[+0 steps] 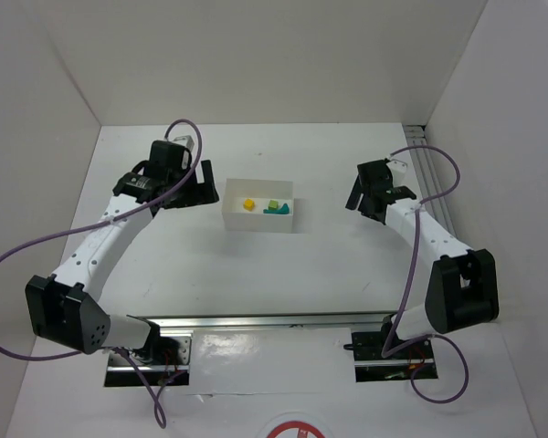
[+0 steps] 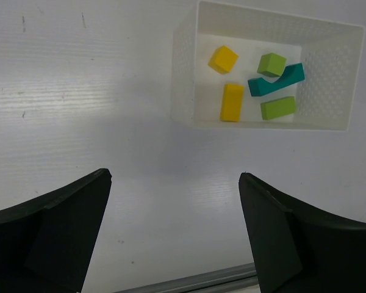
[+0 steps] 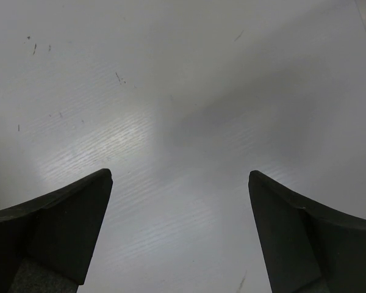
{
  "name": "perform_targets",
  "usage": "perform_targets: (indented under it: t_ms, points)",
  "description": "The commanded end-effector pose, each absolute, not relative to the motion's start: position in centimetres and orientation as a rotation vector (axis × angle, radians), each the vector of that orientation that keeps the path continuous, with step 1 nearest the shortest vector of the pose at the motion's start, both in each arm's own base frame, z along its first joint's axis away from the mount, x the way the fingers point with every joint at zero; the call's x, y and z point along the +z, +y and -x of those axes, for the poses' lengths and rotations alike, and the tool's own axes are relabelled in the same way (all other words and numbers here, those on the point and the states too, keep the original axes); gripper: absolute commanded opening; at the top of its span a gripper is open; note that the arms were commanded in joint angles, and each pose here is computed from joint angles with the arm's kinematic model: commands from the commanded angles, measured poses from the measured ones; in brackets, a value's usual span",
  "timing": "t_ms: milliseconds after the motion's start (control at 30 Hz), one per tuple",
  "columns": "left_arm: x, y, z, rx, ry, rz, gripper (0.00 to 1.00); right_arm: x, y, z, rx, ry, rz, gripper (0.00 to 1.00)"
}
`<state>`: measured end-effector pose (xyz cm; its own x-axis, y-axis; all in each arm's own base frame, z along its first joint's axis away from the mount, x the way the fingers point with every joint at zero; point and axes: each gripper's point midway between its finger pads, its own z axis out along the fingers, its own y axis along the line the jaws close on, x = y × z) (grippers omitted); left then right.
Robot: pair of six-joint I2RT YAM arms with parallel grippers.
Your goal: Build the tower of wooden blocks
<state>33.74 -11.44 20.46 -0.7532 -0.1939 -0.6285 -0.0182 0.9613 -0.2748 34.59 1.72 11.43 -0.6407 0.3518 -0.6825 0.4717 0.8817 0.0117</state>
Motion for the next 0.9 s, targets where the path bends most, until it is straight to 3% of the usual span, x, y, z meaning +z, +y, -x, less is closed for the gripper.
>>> perform_targets:
  t_ms: [0, 333, 533, 767, 867]
  points:
    - [21.8, -11.3, -33.7, -0.338, 2.370, 0.191, 0.99, 12.2, 2.1, -35.2, -0.182, 2.291, -0.576, 1.00]
    - [22.3, -14.8, -34.7, -0.320, 2.409, 0.078, 0.93, 12.5, 2.3, -34.3, -0.146, 2.289, -0.545, 1.00]
    - [22.5, -20.3, -36.9, -0.460, 2.462, 0.103, 0.82, 13.1, 1.8, -33.6, -0.168, 2.279, -0.565, 1.00]
    - [20.6, -27.3, -38.4, -0.579, 2.511, 0.052, 0.80, 13.8, 1.7, -32.9, -0.155, 2.262, -0.577, 1.00]
    - [18.5, -31.2, -38.7, -0.570, 2.572, -0.140, 0.80, 14.3, 1.6, -32.7, -0.150, 2.254, -0.577, 1.00]
